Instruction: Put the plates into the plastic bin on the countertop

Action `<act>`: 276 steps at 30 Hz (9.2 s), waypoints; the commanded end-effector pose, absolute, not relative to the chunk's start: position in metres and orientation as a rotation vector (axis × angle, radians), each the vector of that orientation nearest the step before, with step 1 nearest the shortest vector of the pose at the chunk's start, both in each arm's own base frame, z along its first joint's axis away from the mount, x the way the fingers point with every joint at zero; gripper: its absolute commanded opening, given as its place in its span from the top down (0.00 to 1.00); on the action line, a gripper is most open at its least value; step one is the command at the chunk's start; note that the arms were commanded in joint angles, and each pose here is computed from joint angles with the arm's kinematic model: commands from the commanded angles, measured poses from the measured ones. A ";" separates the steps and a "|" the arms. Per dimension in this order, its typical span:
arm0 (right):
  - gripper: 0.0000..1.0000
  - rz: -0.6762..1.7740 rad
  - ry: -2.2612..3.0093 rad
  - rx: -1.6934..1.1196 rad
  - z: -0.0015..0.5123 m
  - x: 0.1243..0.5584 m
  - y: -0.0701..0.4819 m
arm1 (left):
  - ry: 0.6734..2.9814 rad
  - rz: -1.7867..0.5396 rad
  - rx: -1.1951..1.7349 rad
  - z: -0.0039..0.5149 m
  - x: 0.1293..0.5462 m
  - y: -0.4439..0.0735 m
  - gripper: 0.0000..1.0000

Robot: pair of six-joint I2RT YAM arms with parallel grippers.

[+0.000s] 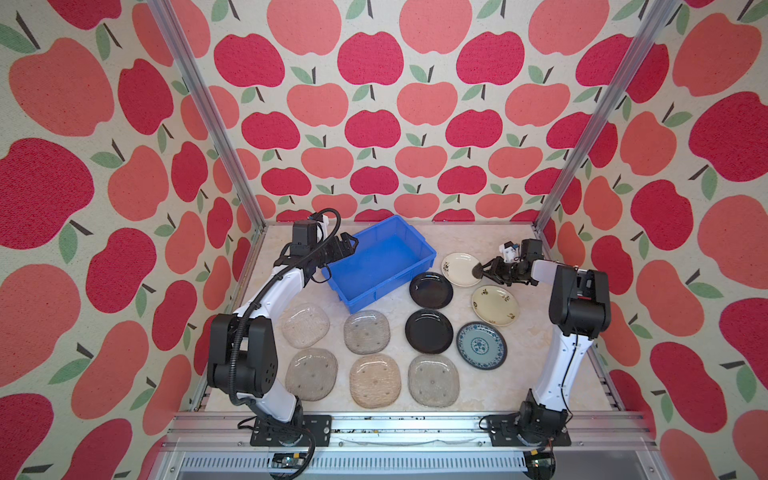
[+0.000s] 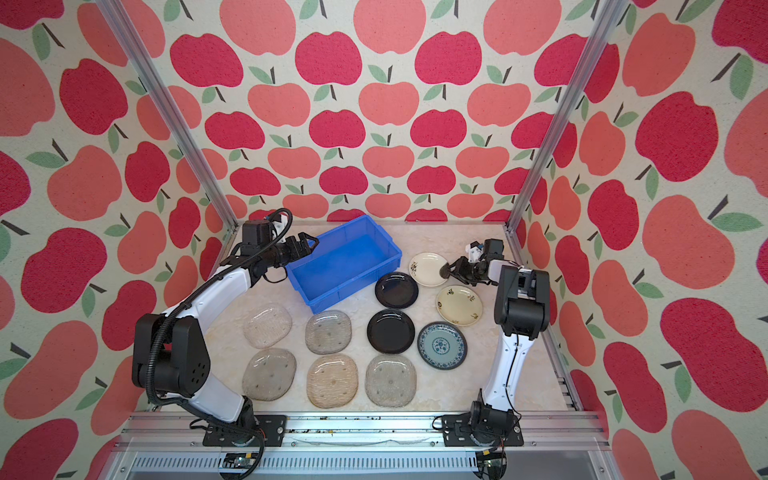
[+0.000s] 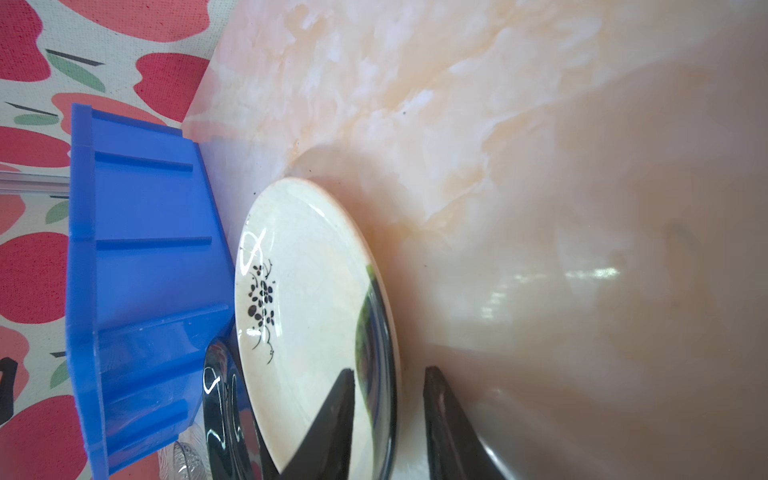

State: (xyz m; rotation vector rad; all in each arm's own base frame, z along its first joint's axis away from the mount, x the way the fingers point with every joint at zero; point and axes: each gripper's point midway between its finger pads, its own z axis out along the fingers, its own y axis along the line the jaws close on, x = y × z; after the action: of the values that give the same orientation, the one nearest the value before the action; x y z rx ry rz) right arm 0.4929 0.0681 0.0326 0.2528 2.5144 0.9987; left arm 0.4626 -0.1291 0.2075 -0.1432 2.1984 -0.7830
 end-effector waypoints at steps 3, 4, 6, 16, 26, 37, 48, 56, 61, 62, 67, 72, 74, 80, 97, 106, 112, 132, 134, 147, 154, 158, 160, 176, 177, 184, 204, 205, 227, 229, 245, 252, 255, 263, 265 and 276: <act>0.77 1.066 2.556 0.257 0.022 0.492 0.078 | 2.218 -0.770 -0.143 0.200 0.467 -0.132 0.06; 0.78 1.067 2.562 0.256 0.022 0.492 0.079 | 2.220 -0.767 -0.146 0.199 0.467 -0.132 0.06; 0.80 1.070 2.563 0.261 0.021 0.492 0.079 | 2.230 -0.763 -0.152 0.194 0.467 -0.132 0.06; 1.00 0.906 2.580 0.260 0.028 0.494 0.062 | 2.250 -0.757 -0.139 0.188 0.469 -0.133 0.06; 1.00 0.489 2.375 0.272 0.126 0.509 0.039 | 2.255 -0.736 -0.133 0.185 0.468 -0.133 0.04; 1.00 0.387 2.087 0.020 0.267 0.513 0.130 | 2.232 -0.739 -0.115 0.195 0.457 -0.132 0.01; 1.00 0.770 2.220 -0.331 0.260 0.505 0.286 | 2.139 -0.856 -0.099 0.236 0.442 -0.123 0.01; 1.00 0.912 2.321 -0.526 0.212 0.483 0.375 | 2.093 -0.929 -0.105 0.249 0.434 -0.119 0.01; 1.00 0.952 2.363 -0.597 0.184 0.476 0.412 | 2.106 -0.906 -0.114 0.245 0.436 -0.116 0.01; 1.00 0.957 2.379 -0.610 0.175 0.474 0.418 | 2.106 -0.900 -0.112 0.245 0.436 -0.115 0.01; 1.00 0.978 2.458 -0.641 0.137 0.467 0.437 | 2.132 -0.884 -0.117 0.236 0.436 -0.114 0.01; 1.00 0.988 2.497 -0.662 0.116 0.463 0.444 | 2.158 -0.846 -0.125 0.226 0.435 -0.111 0.01; 1.00 0.996 2.508 -0.683 0.109 0.459 0.448 | 2.169 -0.846 -0.129 0.221 0.435 -0.112 0.01; 1.00 0.997 2.525 -0.711 0.096 0.454 0.454 | 2.192 -0.840 -0.139 0.209 0.436 -0.111 0.01; 0.74 0.973 2.586 -0.733 0.066 0.446 0.461 | 2.243 -0.782 -0.159 0.191 0.436 -0.105 0.01; 0.63 0.881 2.523 -0.758 0.093 0.454 0.455 | 2.248 -0.739 -0.183 0.193 0.436 -0.096 0.01; 0.63 0.683 2.387 -0.774 0.162 0.466 0.431 | 2.277 -0.624 -0.244 0.189 0.429 -0.076 0.01; 0.56 0.650 2.519 -1.030 0.167 0.277 0.350 | 2.252 -0.619 -0.270 0.187 0.410 -0.065 0.00; 0.58 0.606 2.570 -0.986 0.165 0.260 0.324 | 2.250 -0.630 -0.262 0.189 0.408 -0.066 0.00; 0.62 0.633 2.875 -0.569 0.125 0.164 0.203 | 2.275 -0.688 -0.190 0.180 0.413 -0.094 0.00; 0.56 0.636 2.966 -0.319 0.092 0.135 0.178 | 2.277 -0.675 -0.156 0.179 0.413 -0.109 0.00; 0.65 0.670 2.995 -0.230 0.073 0.121 0.177 | 2.285 -0.675 -0.150 0.175 0.411 -0.111 0.00; 0.65 0.659 3.014 -0.217 0.064 0.116 0.175 | 2.286 -0.673 -0.150 0.174 0.411 -0.111 0.00; 0.66 0.698 3.084 -0.161 0.030 0.108 0.185 | 2.292 -0.676 -0.151 0.164 0.410 -0.111 0.02; 0.67 0.703 3.087 -0.161 0.028 0.108 0.185 | 2.292 -0.677 -0.148 0.163 0.410 -0.111 0.02; 0.76 0.705 3.091 -0.143 0.022 0.109 0.187 | 2.290 -0.675 -0.157 0.160 0.411 -0.110 0.02; 1.00 0.616 2.978 -0.243 0.111 0.125 0.169 | 2.275 -0.724 -0.130 0.181 0.415 -0.118 0.04; 1.00 0.616 2.954 -0.254 0.122 0.133 0.171 | 2.269 -0.736 -0.117 0.187 0.414 -0.120 0.04; 1.00 0.789 2.566 -0.313 0.173 0.374 0.279 | 2.174 -1.030 0.053 0.213 0.398 -0.183 0.48; 1.00 0.810 2.562 -0.316 0.172 0.379 0.285 | 2.187 -1.023 0.095 0.209 0.394 -0.191 0.48; 1.00 0.911 2.561 -0.420 0.182 0.382 0.319 | 2.258 -1.001 0.130 0.179 0.402 -0.211 0.55; 1.00 0.943 2.553 -0.452 0.184 0.381 0.332 | 2.296 -0.945 0.109 0.171 0.411 -0.207 0.74; 1.00 0.921 2.578 -0.466 0.177 0.381 0.333 | 2.319 -0.931 0.086 0.166 0.416 -0.206 0.92; 0.85 0.860 2.573 -0.466 0.176 0.392 0.335 | 2.354 -0.894 0.042 0.158 0.426 -0.205 1.00; 0.74 0.825 2.554 -0.444 0.182 0.402 0.331 | 2.354 -0.875 0.011 0.157 0.431 -0.203 1.00; 0.53 0.791 2.420 -0.178 0.231 0.458 0.268 | 2.307 -0.814 -0.449 0.157 0.486 -0.185 1.00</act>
State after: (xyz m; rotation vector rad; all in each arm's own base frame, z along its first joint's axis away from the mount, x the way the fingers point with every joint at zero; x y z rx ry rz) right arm 0.4519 0.2810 0.2070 -0.2348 2.4787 0.7877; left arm 0.4666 -0.1902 0.1501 -0.2685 2.3459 -0.8159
